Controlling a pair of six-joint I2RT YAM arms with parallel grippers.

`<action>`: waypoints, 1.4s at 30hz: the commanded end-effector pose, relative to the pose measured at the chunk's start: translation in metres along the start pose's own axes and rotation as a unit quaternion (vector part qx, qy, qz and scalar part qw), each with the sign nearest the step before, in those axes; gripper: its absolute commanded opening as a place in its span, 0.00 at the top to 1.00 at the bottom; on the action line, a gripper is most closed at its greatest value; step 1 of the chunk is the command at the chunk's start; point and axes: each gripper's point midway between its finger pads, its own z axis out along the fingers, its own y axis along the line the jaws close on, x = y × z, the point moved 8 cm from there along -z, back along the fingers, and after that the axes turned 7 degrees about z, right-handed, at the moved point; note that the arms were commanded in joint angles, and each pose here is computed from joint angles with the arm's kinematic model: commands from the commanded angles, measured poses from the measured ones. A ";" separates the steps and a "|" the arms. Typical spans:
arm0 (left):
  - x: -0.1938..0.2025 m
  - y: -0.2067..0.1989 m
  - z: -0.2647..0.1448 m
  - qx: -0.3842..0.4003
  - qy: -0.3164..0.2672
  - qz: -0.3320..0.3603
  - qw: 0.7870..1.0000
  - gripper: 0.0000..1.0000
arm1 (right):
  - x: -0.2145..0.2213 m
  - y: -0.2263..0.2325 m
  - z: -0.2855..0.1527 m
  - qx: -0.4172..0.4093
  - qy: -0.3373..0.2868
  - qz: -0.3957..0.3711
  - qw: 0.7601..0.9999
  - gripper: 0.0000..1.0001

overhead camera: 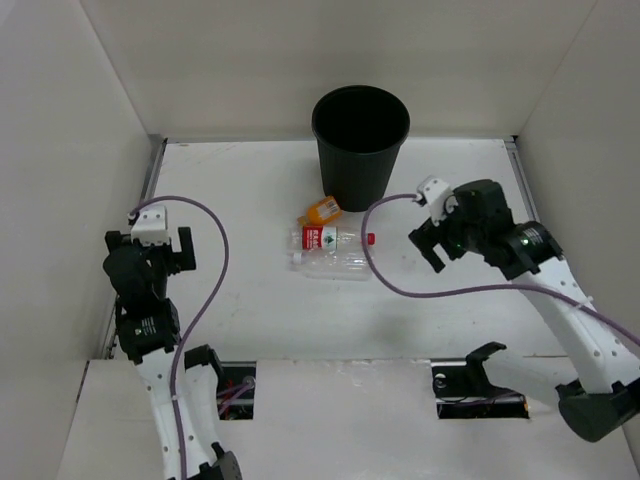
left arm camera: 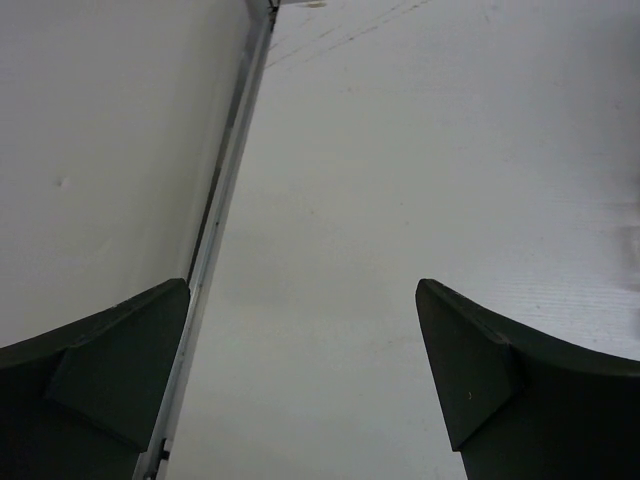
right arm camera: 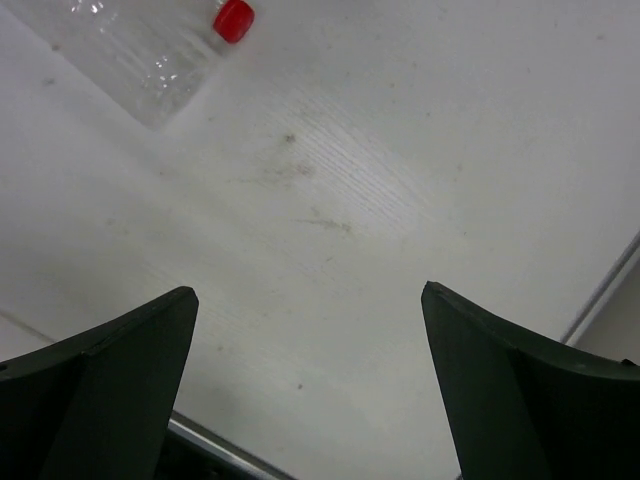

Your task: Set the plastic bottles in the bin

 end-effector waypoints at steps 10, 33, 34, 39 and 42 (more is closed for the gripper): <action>-0.025 0.051 -0.059 -0.232 -0.033 -0.097 0.967 0.00 | -0.061 0.094 0.086 -0.116 -0.034 -0.213 0.969 0.00; -0.048 0.046 -0.083 -0.233 -0.068 -0.104 0.965 0.00 | -0.048 0.147 0.178 -0.202 0.016 -0.139 0.969 0.00; -0.048 0.046 -0.083 -0.233 -0.068 -0.104 0.965 0.00 | -0.044 0.147 0.179 -0.205 0.020 -0.144 0.968 0.00; -0.049 0.047 -0.083 -0.232 -0.070 -0.100 0.965 0.00 | -0.019 0.145 0.196 -0.211 0.047 -0.218 0.952 0.00; -0.052 0.046 -0.085 -0.231 -0.075 -0.094 0.965 0.00 | -0.011 0.148 0.202 -0.211 0.048 -0.284 0.934 0.00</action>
